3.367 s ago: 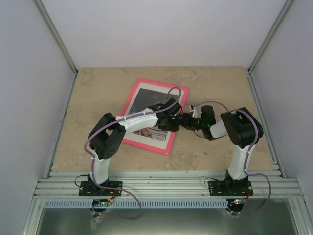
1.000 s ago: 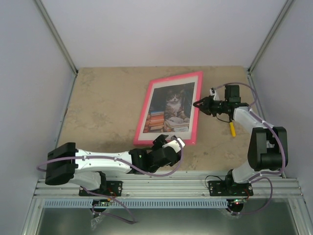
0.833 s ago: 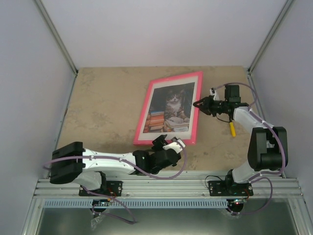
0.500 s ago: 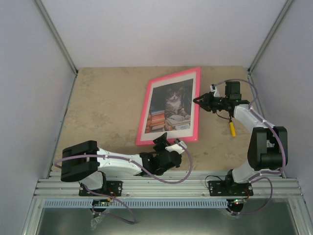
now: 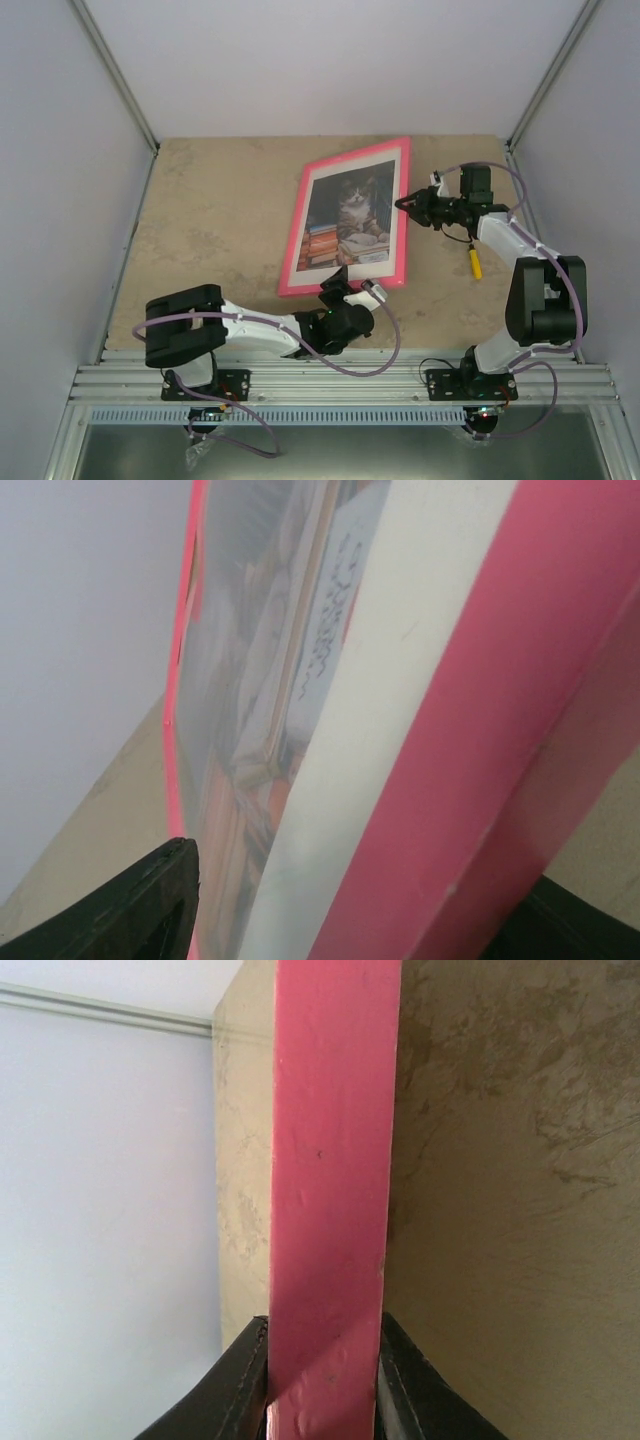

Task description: Take the photo out of the frame

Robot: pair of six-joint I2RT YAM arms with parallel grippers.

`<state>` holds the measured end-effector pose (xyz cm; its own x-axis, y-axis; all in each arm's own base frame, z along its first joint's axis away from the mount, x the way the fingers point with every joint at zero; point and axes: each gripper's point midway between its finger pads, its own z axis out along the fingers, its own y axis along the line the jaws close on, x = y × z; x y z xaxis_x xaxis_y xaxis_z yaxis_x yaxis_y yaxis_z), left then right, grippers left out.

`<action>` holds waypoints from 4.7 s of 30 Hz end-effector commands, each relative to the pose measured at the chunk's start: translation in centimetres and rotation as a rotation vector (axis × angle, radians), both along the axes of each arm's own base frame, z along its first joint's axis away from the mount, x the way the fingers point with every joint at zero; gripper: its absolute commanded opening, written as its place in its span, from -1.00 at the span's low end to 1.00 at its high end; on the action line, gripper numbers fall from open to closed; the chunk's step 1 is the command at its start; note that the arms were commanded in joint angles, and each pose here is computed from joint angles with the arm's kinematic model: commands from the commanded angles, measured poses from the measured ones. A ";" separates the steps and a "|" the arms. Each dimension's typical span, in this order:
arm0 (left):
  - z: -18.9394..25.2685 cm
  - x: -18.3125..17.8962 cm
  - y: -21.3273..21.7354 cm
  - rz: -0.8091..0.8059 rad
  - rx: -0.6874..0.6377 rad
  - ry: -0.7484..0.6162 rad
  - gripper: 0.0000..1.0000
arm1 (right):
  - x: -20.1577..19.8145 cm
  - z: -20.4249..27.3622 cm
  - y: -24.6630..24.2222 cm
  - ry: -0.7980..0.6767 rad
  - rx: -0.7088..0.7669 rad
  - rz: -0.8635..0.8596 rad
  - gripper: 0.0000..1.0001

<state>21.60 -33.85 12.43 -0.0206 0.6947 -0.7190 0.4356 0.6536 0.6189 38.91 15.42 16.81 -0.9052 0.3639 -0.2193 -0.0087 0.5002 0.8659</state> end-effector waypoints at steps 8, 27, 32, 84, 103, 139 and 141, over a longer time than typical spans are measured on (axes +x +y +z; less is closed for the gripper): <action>2.2 1.4 -1.4 0.051 -0.067 -0.102 0.07 | 0.5 2.8 0.4 -0.134 0.020 0.023 -0.71; 6.5 0.7 1.8 0.119 -0.213 -0.029 -0.62 | 0.5 8.3 0.5 -0.257 0.040 0.033 0.34; 8.1 0.5 2.8 0.151 -0.291 0.011 -0.73 | -0.4 11.2 0.2 -0.329 0.053 0.055 0.54; 7.0 -1.2 14.6 0.331 -1.886 0.523 -1.00 | -12.0 -8.6 7.7 -0.039 0.133 0.160 0.65; 3.8 -1.1 13.6 0.422 -1.929 0.627 -0.68 | -12.2 -8.8 8.9 -0.022 0.143 0.202 -0.42; -3.0 -4.4 17.6 0.591 -1.490 0.728 0.90 | -7.2 -9.7 0.6 -0.057 -0.031 0.161 -0.72; -2.0 -4.0 18.0 0.585 -1.453 0.698 0.90 | -7.4 -10.1 0.6 -0.052 -0.039 0.175 -0.72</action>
